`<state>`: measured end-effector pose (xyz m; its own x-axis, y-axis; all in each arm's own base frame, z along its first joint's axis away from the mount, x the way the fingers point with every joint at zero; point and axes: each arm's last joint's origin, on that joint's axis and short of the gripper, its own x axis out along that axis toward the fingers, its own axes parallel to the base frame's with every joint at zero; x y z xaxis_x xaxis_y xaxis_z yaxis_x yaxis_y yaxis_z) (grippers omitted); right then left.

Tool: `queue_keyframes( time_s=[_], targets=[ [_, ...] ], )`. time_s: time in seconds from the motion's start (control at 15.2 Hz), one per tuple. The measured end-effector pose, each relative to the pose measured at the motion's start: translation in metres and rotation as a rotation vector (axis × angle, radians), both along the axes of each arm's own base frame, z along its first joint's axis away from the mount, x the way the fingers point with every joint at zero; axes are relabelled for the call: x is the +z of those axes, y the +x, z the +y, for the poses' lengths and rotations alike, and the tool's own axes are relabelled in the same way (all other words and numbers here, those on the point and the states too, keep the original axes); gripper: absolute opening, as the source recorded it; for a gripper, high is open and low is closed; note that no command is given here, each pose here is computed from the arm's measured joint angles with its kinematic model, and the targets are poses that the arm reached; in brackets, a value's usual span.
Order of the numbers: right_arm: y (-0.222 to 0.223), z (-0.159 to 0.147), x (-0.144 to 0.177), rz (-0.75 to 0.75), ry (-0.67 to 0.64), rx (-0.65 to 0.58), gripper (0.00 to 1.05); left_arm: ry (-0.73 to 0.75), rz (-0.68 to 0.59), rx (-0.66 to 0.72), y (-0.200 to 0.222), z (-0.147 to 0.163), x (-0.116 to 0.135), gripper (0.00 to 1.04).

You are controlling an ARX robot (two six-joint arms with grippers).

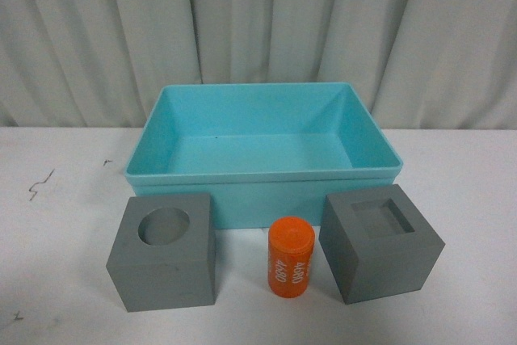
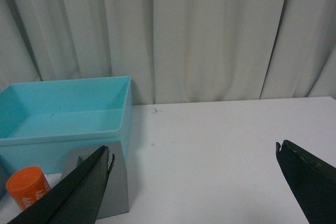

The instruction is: Place gray and orange parts in blue box

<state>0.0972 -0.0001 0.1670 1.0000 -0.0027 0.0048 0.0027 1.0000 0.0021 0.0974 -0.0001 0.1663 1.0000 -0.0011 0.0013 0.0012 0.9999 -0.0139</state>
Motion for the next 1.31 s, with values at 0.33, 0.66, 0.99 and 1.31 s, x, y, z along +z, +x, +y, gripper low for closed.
queue_keyframes(
  time_s=[0.33, 0.66, 0.99, 1.31],
  targets=[
    [0.0000, 0.0000, 0.0000, 0.000, 0.000, 0.000, 0.98, 0.000, 0.000, 0.000, 0.0000, 0.0000, 0.0000, 0.98],
    [0.0000, 0.0000, 0.0000, 0.000, 0.000, 0.000, 0.98, 0.000, 0.000, 0.000, 0.0000, 0.0000, 0.0000, 0.98],
    [0.0000, 0.0000, 0.0000, 0.000, 0.000, 0.000, 0.98, 0.000, 0.000, 0.000, 0.0000, 0.0000, 0.0000, 0.98],
    [0.0000, 0.0000, 0.0000, 0.000, 0.000, 0.000, 0.98, 0.000, 0.000, 0.000, 0.0000, 0.0000, 0.0000, 0.98]
  ],
)
